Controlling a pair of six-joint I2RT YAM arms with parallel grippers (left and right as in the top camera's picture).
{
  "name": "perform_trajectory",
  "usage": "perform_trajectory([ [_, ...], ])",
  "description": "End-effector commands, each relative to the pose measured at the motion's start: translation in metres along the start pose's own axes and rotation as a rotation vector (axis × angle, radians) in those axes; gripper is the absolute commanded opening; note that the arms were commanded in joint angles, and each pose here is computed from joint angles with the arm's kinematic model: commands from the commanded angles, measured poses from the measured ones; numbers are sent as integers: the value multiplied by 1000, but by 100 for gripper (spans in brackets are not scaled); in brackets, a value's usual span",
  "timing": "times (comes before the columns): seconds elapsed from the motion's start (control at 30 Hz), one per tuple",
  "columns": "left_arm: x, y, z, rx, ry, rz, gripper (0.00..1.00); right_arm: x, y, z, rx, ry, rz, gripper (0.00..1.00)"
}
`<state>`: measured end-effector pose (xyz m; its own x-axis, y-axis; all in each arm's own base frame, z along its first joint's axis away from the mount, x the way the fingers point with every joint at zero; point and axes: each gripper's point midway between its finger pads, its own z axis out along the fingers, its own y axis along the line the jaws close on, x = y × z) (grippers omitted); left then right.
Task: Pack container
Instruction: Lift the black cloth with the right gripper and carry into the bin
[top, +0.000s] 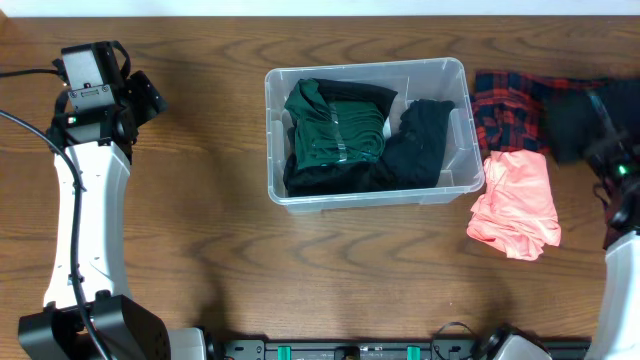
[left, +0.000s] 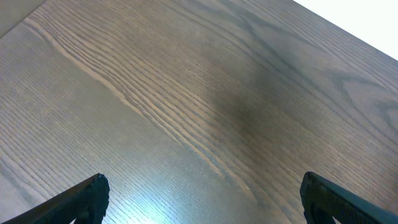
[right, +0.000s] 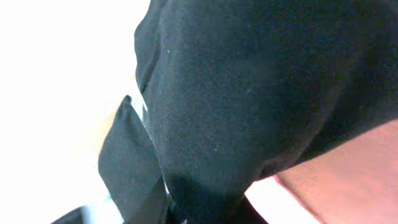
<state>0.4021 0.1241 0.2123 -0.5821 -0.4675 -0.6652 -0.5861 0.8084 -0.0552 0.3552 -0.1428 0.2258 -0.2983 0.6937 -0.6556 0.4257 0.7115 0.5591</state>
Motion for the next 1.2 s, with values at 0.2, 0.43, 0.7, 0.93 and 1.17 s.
perform_trajectory([
  [0.2, -3, 4, -2, -12, -9, -3, 98, 14, 197, -46, -504, -41, -299, 1],
  [0.43, -3, 4, -2, -12, -9, -3, 98, 83, 247, -29, -608, 37, -551, 1],
  [0.7, -3, 4, -2, -12, -9, -3, 98, 126, 241, 13, -569, 128, -693, 1],
  [0.93, -3, 4, -2, -12, -9, -3, 98, 156, 223, 36, -542, 244, -723, 1],
  [1.17, -3, 3, -2, -11, -9, -3, 98, 177, 209, 42, -527, 341, -737, 1],
])
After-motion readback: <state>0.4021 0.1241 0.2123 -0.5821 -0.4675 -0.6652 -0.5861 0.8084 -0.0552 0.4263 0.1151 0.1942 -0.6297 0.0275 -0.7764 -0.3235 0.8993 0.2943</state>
